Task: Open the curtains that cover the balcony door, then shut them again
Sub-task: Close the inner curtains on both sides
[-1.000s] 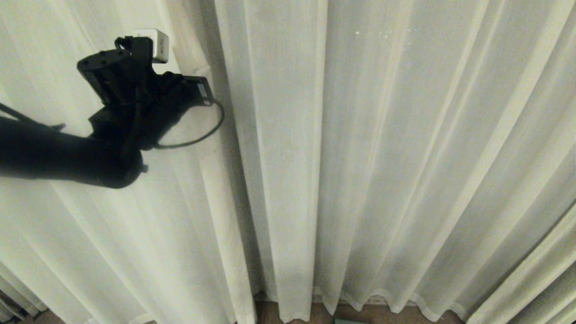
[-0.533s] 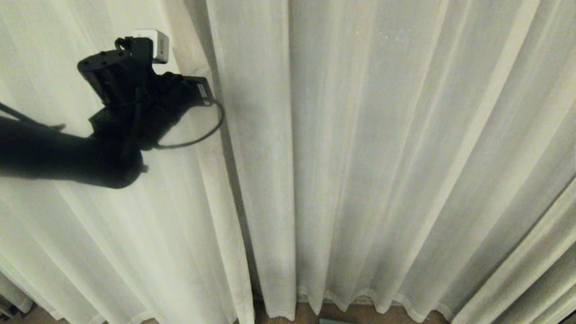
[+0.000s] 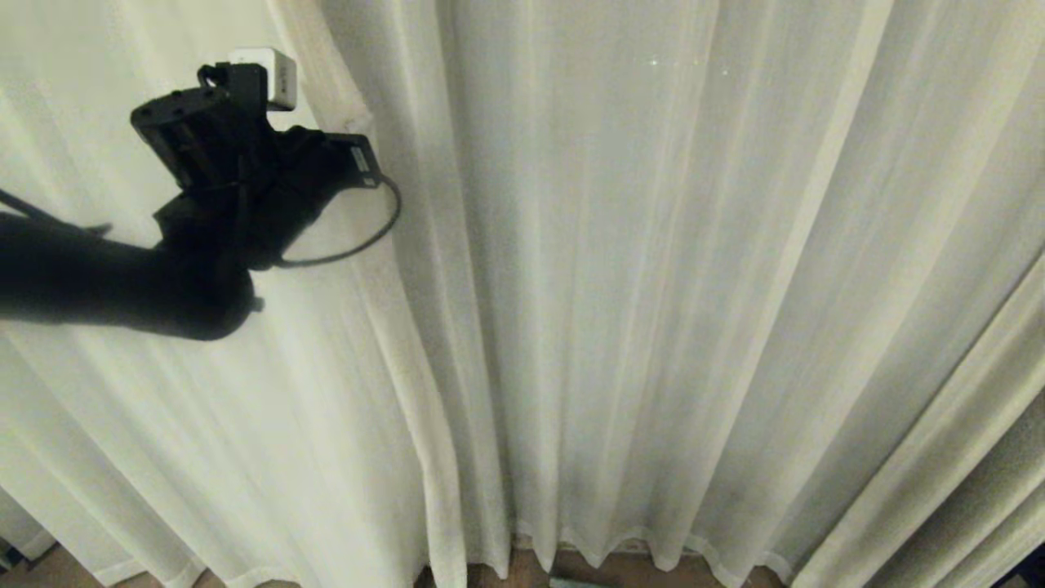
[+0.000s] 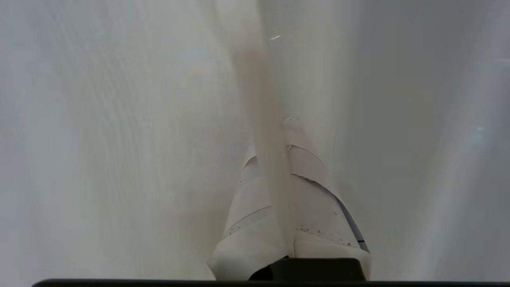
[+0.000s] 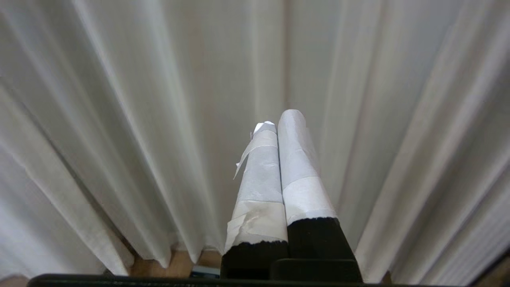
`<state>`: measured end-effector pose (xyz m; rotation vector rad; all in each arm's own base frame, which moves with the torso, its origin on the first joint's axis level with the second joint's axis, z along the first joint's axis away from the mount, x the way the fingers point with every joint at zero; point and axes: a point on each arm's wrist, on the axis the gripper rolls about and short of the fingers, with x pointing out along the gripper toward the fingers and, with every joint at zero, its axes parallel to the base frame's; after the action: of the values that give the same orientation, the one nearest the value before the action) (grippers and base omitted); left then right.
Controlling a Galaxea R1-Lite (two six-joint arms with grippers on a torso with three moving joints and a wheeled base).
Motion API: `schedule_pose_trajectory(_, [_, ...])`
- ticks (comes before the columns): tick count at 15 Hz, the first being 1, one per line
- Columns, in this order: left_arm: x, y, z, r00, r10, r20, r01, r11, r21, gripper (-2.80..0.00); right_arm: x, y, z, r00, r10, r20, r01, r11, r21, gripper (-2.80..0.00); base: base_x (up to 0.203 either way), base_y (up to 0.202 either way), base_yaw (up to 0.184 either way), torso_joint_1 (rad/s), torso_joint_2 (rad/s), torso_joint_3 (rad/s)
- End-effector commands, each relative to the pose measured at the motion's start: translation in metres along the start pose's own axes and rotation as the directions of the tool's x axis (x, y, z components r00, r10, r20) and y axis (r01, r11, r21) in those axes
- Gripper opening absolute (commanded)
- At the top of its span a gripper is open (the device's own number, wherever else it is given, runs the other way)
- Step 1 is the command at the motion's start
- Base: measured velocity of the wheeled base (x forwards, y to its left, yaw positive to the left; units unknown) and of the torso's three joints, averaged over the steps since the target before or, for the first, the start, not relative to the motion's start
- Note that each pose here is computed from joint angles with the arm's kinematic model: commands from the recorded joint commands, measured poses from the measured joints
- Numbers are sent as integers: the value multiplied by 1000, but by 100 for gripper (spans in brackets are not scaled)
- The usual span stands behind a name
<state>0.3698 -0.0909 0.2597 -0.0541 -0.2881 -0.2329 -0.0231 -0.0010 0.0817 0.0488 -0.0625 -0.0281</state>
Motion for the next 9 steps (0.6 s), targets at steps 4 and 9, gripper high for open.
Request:
schedule_pose_trajectory(4, [-1, 0, 3, 1000, 0, 12, 0, 1000, -2, -280, 0, 0, 0, 1000, 0, -1, 0, 1000, 0, -280, 0, -20, 0, 1, 1, 0])
schedule_pose_trajectory(9, [-2, 3, 4, 1000, 13, 18, -13, 1000, 0, -280, 0, 0, 0, 1000, 0, -1, 0, 1000, 0, -280, 0, 0, 0, 0, 0, 0])
